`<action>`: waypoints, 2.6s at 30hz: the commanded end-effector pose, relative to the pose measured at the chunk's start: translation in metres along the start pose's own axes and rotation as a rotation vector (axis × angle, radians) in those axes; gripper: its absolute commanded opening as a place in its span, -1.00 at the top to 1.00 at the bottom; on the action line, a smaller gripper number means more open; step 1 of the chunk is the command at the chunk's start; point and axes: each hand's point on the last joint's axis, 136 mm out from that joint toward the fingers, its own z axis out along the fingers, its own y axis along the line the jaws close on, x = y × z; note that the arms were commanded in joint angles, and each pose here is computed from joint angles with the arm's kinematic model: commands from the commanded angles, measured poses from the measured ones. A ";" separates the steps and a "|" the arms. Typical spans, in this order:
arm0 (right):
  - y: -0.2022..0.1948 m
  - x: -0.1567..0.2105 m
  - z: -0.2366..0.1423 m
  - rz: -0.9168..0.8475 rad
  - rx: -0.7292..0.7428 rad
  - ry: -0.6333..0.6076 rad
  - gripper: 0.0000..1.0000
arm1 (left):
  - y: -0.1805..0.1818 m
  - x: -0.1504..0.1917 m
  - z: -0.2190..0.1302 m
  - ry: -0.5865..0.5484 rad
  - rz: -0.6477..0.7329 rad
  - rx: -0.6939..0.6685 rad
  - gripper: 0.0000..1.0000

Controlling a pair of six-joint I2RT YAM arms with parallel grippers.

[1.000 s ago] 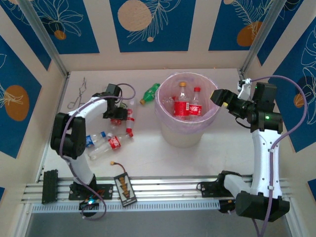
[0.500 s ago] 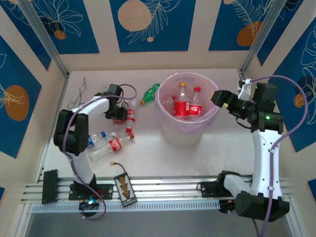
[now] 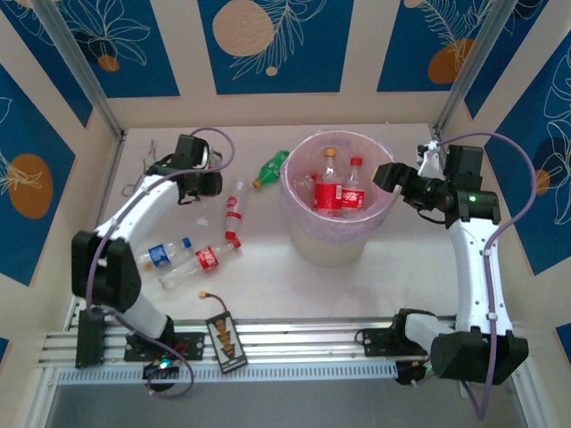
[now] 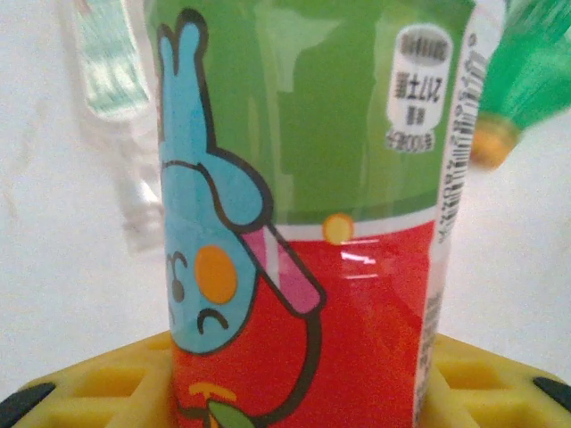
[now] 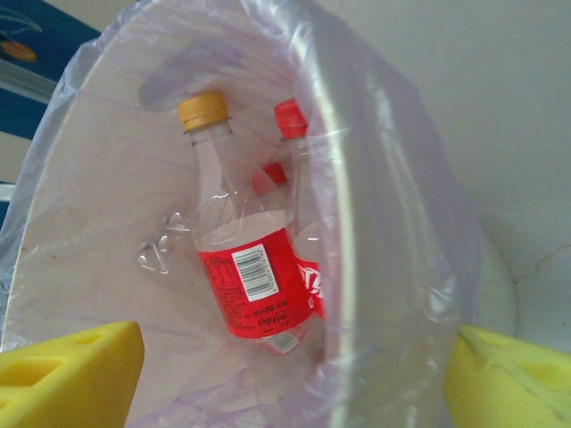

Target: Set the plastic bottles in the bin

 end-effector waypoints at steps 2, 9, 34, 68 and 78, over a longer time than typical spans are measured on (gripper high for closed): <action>0.011 0.005 0.006 -0.033 -0.047 0.024 -0.57 | -0.025 -0.057 -0.070 -0.315 -0.106 0.180 0.25; 0.011 0.011 0.015 -0.050 -0.014 0.052 -0.44 | -0.085 -0.111 -0.192 -0.646 -0.059 0.379 0.31; 0.004 0.019 0.016 -0.071 0.069 0.052 -0.41 | -0.313 -0.090 -0.183 -0.499 0.302 0.697 0.44; 0.000 0.019 0.023 -0.069 0.075 0.061 -0.41 | -0.326 -0.073 -0.133 -0.403 0.365 0.632 -0.60; -0.003 0.021 0.021 -0.073 0.086 0.062 -0.41 | -0.333 -0.066 -0.099 -0.358 0.388 0.584 -0.05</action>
